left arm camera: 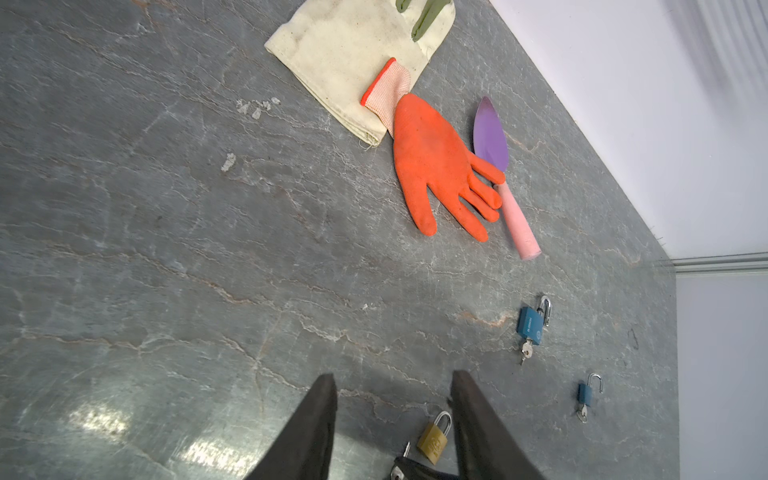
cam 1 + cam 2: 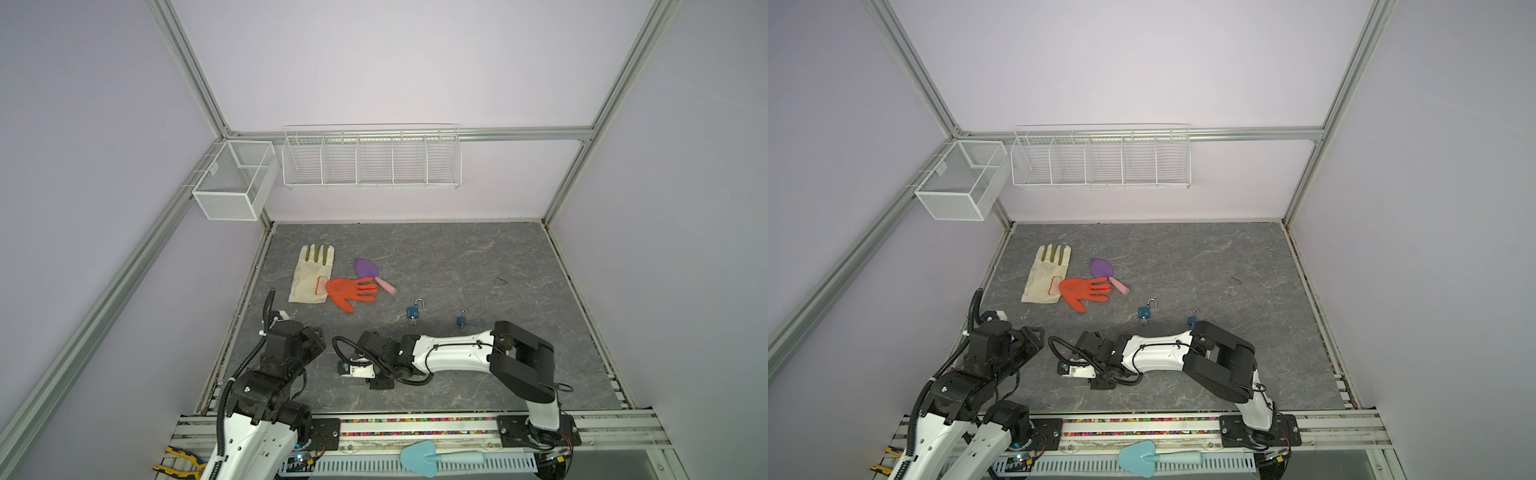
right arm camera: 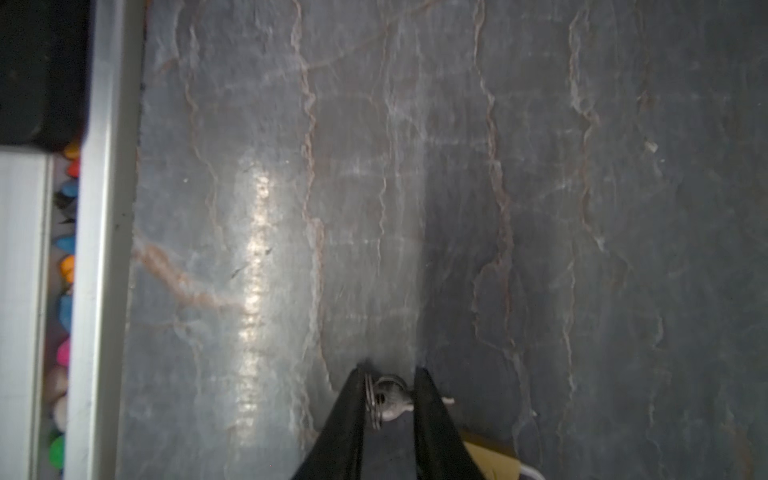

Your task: Unlock with the key

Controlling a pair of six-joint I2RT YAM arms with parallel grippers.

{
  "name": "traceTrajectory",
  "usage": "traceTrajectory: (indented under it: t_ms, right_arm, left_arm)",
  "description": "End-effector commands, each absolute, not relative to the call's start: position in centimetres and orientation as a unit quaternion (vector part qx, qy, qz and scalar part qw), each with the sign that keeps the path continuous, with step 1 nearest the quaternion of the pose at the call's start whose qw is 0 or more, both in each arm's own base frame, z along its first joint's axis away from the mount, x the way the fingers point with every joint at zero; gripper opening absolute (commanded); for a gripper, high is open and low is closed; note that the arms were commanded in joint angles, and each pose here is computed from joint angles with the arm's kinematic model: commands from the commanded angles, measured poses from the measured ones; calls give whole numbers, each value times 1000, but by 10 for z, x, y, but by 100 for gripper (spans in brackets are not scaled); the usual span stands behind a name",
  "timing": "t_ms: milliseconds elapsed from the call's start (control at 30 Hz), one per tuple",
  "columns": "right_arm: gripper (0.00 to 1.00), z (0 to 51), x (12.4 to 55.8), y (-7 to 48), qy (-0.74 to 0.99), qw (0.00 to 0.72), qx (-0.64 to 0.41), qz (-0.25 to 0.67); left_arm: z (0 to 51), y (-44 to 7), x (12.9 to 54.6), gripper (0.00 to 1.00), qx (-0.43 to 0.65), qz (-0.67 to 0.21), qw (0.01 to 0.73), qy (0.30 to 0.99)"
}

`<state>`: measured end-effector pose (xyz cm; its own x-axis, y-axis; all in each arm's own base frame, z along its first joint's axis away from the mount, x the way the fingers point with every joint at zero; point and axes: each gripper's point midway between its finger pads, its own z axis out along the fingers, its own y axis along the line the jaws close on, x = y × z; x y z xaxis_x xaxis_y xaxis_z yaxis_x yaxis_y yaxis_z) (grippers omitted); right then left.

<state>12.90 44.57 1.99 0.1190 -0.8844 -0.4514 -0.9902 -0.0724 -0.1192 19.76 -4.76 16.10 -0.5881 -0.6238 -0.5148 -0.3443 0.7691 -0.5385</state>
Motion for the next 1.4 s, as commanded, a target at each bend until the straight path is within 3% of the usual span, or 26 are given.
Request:
traceTrajectory:
  t_ms: [0,300,533,900,1367]
  right_arm:
    - [24,22,122,426,655,179,-723,132]
    - [19,32,126,418,680,197,-693,136]
    - [27,46,129,435,682,219,-679,162]
    - [29,34,125,450,662,196,-702,172]
    - [20,16,125,449,661,182,-710,162]
  left_arm:
    - [158,-43,194,46,-291,-188,353,869]
    - [156,-45,196,46,-291,-193,353,868]
    - [159,-41,194,46,-300,-191,361,862]
    - [164,-33,189,46,-308,-179,369,858]
    - [166,-31,190,46,-312,-174,372,857]
